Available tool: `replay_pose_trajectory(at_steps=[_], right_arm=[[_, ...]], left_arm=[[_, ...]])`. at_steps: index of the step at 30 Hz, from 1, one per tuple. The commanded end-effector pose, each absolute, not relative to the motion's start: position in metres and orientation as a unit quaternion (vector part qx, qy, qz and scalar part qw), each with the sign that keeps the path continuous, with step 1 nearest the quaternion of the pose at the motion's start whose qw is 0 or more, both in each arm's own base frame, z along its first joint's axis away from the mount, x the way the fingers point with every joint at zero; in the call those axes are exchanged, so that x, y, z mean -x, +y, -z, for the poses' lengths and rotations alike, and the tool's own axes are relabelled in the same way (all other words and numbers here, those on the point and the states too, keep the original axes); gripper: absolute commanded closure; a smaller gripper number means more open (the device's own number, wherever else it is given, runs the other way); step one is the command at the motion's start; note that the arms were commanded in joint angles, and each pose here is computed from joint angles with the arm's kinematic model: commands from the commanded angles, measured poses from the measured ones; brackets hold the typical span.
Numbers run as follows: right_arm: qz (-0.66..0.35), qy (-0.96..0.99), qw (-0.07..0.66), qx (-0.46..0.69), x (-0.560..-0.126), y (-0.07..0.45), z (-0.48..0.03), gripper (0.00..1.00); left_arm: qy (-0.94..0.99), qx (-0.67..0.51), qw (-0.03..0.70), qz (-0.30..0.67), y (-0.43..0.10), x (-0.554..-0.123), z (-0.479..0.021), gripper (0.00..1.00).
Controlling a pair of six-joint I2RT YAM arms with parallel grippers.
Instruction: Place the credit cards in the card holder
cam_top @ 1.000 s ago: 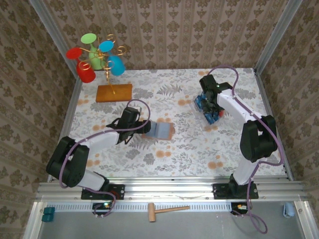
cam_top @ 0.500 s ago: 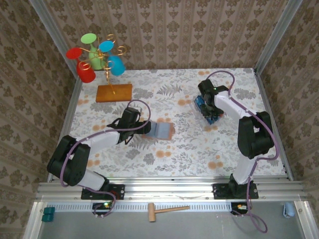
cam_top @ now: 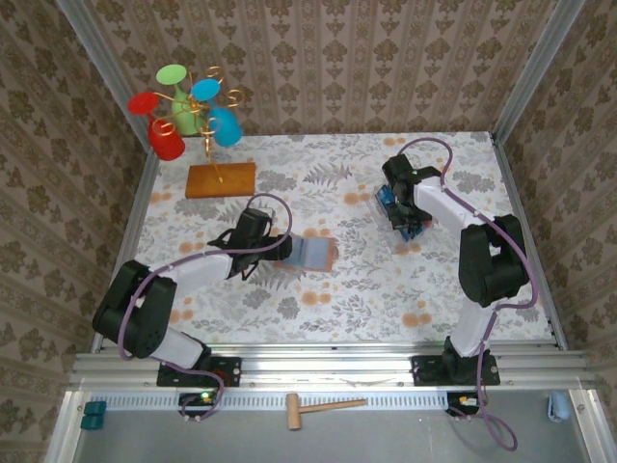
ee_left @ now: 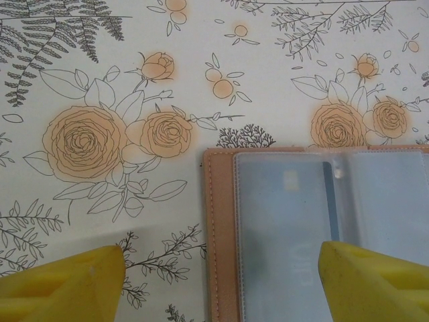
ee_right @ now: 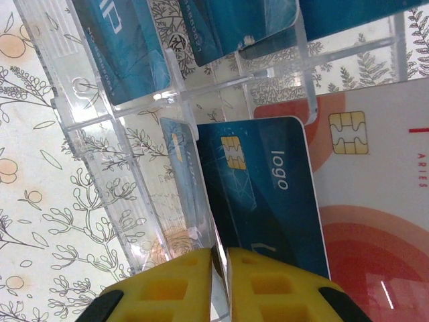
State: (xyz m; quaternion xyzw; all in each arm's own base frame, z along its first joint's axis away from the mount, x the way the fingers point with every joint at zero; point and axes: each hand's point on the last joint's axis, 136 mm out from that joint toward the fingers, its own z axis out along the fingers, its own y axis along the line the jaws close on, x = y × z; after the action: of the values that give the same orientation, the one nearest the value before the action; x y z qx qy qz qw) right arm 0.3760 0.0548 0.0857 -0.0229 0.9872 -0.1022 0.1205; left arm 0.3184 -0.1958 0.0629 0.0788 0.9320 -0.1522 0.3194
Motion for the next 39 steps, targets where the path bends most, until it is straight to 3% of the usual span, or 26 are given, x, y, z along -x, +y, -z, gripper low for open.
replay_pose_trajectory(at_steps=[1, 9, 28, 39], right_arm=[[0.096, 0.989, 0.109, 0.027, -0.373, 0.056, -0.080, 0.89], [0.065, 0.991, 0.108, 0.036, -0.373, 0.067, -0.087, 1.00], [0.000, 0.984, 0.173, 0.030, -0.382, 0.086, -0.152, 1.00], [-0.157, 0.961, 0.228, 0.007, -0.377, 0.133, -0.196, 1.00]], left_arm=[[0.929, -0.073, 0.324, 0.165, -0.201, -0.325, -0.070, 0.23], [0.929, -0.075, 0.322, 0.168, -0.202, -0.325, -0.071, 0.23], [0.949, -0.032, 0.304, 0.077, -0.157, -0.322, -0.071, 0.23], [0.967, 0.001, 0.253, 0.008, -0.123, -0.303, -0.050, 0.23]])
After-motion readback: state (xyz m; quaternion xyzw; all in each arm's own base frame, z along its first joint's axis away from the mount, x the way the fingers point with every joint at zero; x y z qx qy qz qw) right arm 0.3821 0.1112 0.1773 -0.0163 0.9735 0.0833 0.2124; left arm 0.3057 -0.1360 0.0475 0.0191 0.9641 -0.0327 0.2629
